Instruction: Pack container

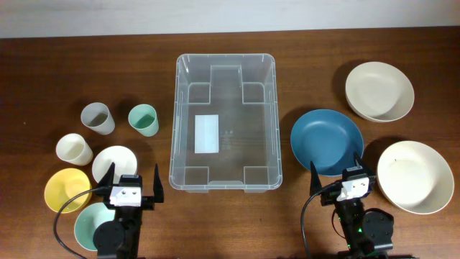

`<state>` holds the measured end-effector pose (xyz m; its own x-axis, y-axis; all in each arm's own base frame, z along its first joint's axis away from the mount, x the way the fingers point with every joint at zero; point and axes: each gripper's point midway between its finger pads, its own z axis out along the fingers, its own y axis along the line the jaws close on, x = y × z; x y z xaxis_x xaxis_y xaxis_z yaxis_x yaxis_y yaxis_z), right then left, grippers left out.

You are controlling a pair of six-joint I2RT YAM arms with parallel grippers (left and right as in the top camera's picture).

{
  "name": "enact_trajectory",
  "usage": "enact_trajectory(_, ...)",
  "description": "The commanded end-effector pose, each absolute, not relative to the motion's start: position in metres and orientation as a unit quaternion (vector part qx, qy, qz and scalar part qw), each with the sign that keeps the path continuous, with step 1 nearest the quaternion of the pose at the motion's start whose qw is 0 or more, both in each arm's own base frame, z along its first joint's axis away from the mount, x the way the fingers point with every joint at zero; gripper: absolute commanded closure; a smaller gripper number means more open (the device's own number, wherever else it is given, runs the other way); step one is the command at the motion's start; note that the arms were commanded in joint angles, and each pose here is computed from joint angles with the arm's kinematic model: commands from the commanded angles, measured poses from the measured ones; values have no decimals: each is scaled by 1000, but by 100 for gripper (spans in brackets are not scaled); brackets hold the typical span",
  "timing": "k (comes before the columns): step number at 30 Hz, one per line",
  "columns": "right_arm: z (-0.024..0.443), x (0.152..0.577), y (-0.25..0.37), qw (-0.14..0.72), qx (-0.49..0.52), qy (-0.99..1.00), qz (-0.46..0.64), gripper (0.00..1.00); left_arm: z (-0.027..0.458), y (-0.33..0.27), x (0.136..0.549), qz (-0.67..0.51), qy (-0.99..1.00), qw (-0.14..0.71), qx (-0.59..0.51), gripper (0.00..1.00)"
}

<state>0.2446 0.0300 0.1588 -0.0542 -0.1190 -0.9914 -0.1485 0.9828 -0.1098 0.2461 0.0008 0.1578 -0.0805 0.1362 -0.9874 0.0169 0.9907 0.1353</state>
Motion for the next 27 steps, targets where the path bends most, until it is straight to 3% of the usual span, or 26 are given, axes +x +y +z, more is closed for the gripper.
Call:
enact_trajectory(1,157,244,30,681,-94,726,13,1,157,2,246,52,732,677,56,0)
enact_trajectory(5,157,245,29,679,-45,731,51,1,157,2,246,51,732,677,56,1)
enact_trajectory(10,167,243,8,676,10,736,19,1,160,2,246,-11,731,682,-11,1)
enact_trajectory(17,206,245,1,637,28,770,7,1,216,5,242,-16,715,698,-30,1)
enact_trajectory(23,238,276,3,558,24,829,-1,1,254,12,263,-3,755,654,-43,0)
enact_trajectory(27,253,308,5,472,20,881,-8,1,268,12,294,-1,818,574,-44,1)
